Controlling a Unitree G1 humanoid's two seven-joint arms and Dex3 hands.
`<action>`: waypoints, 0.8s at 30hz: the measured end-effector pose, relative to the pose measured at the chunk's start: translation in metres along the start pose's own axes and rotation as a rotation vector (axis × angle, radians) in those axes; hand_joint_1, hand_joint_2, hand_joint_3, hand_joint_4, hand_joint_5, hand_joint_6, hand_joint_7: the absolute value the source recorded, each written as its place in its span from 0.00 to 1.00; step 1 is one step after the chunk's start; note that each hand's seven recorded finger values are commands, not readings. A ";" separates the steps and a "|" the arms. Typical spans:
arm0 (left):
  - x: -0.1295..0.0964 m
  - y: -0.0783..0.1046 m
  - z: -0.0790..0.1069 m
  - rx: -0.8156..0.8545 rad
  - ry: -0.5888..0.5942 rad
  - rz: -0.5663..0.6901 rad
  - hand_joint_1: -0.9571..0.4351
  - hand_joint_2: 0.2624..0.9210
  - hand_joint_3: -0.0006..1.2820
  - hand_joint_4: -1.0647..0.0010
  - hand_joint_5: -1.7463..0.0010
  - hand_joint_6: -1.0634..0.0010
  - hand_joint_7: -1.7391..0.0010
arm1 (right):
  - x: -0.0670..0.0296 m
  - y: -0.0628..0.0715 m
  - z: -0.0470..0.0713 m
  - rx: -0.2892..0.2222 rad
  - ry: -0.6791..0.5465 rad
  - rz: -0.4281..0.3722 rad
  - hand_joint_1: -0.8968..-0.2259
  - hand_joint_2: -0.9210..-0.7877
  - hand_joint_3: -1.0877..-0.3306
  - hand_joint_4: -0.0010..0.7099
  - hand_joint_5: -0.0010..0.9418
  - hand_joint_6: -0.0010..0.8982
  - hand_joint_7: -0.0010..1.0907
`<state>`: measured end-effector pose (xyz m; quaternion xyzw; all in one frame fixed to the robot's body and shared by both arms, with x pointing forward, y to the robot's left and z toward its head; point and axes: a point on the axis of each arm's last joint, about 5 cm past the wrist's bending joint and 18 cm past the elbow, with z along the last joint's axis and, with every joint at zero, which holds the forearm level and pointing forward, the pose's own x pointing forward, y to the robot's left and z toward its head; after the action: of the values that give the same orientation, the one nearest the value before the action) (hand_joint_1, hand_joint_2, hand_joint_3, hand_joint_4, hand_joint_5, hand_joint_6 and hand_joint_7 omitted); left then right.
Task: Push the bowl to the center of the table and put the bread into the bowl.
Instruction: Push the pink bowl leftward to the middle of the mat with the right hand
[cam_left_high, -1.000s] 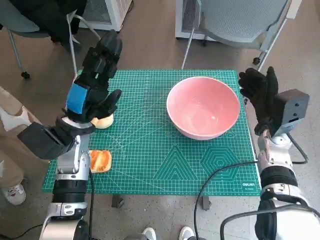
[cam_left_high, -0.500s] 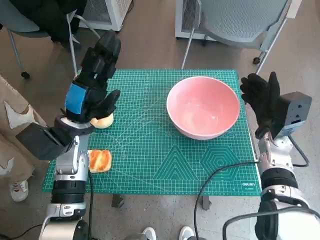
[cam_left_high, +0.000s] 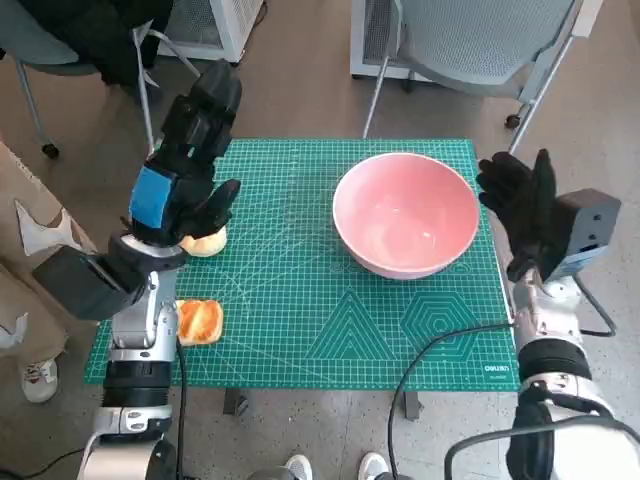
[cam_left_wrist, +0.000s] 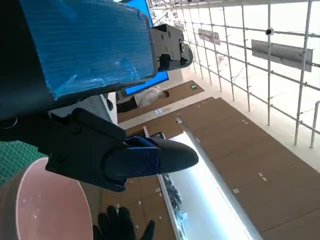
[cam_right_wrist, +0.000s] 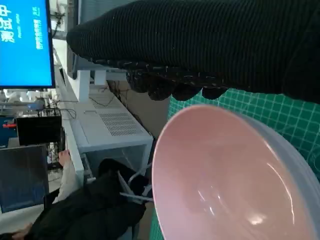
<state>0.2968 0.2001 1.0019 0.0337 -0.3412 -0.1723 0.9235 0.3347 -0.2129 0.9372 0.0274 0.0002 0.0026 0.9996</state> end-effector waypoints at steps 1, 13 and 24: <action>0.000 0.000 0.000 0.000 0.001 0.000 0.16 1.00 0.35 0.97 1.00 0.93 0.87 | 0.0001 0.001 -0.001 0.002 0.001 0.003 0.28 0.00 0.31 0.15 0.01 0.06 0.27; -0.001 0.004 0.002 0.012 0.005 0.003 0.16 1.00 0.35 0.97 1.00 0.94 0.87 | 0.0008 0.017 -0.007 0.027 0.014 0.041 0.28 0.00 0.32 0.16 0.01 0.07 0.26; -0.001 0.005 0.003 0.016 0.006 0.005 0.16 1.00 0.35 0.97 1.00 0.94 0.86 | 0.0012 0.027 -0.010 0.025 0.024 0.077 0.26 0.00 0.32 0.16 0.00 0.07 0.25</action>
<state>0.2956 0.2053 1.0039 0.0407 -0.3398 -0.1671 0.9246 0.3358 -0.1859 0.9289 0.0400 0.0112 0.0413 0.9983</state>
